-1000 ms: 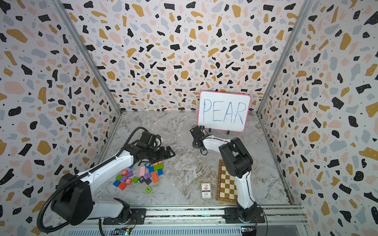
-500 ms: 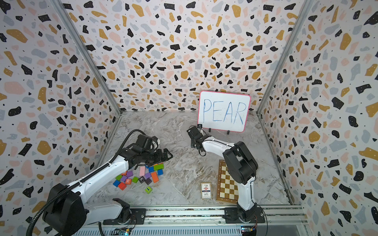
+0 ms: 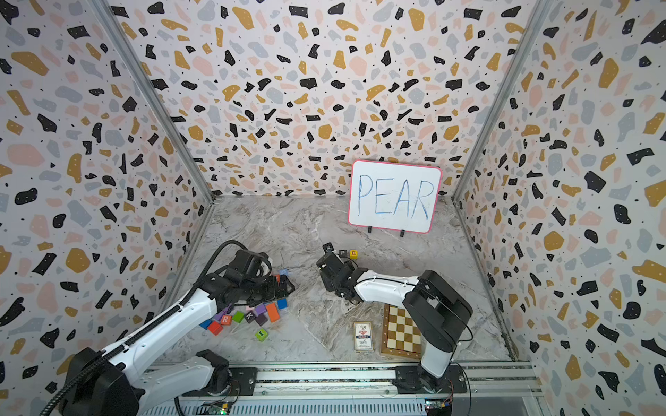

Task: Spell the uppercase word “pear” with letter blocks
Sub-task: Pick up the letter block from the center of the board.

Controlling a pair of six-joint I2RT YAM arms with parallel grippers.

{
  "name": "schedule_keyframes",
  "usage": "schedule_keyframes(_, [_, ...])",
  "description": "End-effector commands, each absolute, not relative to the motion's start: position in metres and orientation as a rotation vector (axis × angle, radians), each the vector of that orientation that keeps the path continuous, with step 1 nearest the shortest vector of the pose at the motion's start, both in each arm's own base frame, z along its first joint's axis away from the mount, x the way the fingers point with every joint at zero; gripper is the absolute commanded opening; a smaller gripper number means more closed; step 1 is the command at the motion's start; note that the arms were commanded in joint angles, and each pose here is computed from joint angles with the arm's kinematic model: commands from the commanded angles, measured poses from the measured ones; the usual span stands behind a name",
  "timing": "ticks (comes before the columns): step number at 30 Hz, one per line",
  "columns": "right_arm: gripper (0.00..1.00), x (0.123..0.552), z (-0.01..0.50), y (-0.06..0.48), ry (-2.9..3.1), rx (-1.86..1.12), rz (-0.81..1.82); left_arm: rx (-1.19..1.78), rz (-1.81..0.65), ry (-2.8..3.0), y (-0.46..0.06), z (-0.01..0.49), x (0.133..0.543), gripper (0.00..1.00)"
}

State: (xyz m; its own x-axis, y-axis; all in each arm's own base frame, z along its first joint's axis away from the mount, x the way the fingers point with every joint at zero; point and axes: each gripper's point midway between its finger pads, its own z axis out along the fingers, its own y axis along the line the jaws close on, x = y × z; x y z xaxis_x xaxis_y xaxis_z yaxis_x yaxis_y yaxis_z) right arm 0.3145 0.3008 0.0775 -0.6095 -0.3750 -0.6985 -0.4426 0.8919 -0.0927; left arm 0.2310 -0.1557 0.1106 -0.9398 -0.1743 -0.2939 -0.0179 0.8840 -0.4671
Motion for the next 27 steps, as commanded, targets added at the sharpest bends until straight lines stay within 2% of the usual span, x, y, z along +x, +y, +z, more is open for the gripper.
schedule_keyframes(1, [0.84, 0.310, 0.097, 0.313, 2.203, -0.633, 0.195, -0.154, -0.605, 2.728, -0.144, 0.109, 0.235, 0.99])
schedule_keyframes(4, [0.96, 0.304, 0.101, 0.317, 2.179, -0.649, 0.255, -0.164, -0.587, 2.734, -0.139, 0.107, 0.242, 0.99])
schedule_keyframes(6, [1.00, 0.301, 0.105, 0.317, 2.163, -0.654, 0.282, -0.166, -0.574, 2.743, -0.138, 0.107, 0.248, 0.98])
schedule_keyframes(12, [1.00, 0.294, 0.106, 0.324, 2.140, -0.698, 0.355, -0.131, -0.529, 2.786, -0.140, 0.100, 0.271, 0.92])
schedule_keyframes(21, [0.99, 0.292, 0.109, 0.327, 2.114, -0.716, 0.386, -0.137, -0.485, 2.819, -0.138, 0.093, 0.300, 0.66])
schedule_keyframes(27, [0.99, 0.291, 0.109, 0.328, 2.106, -0.727, 0.404, -0.141, -0.423, 2.842, -0.133, 0.086, 0.314, 0.57])
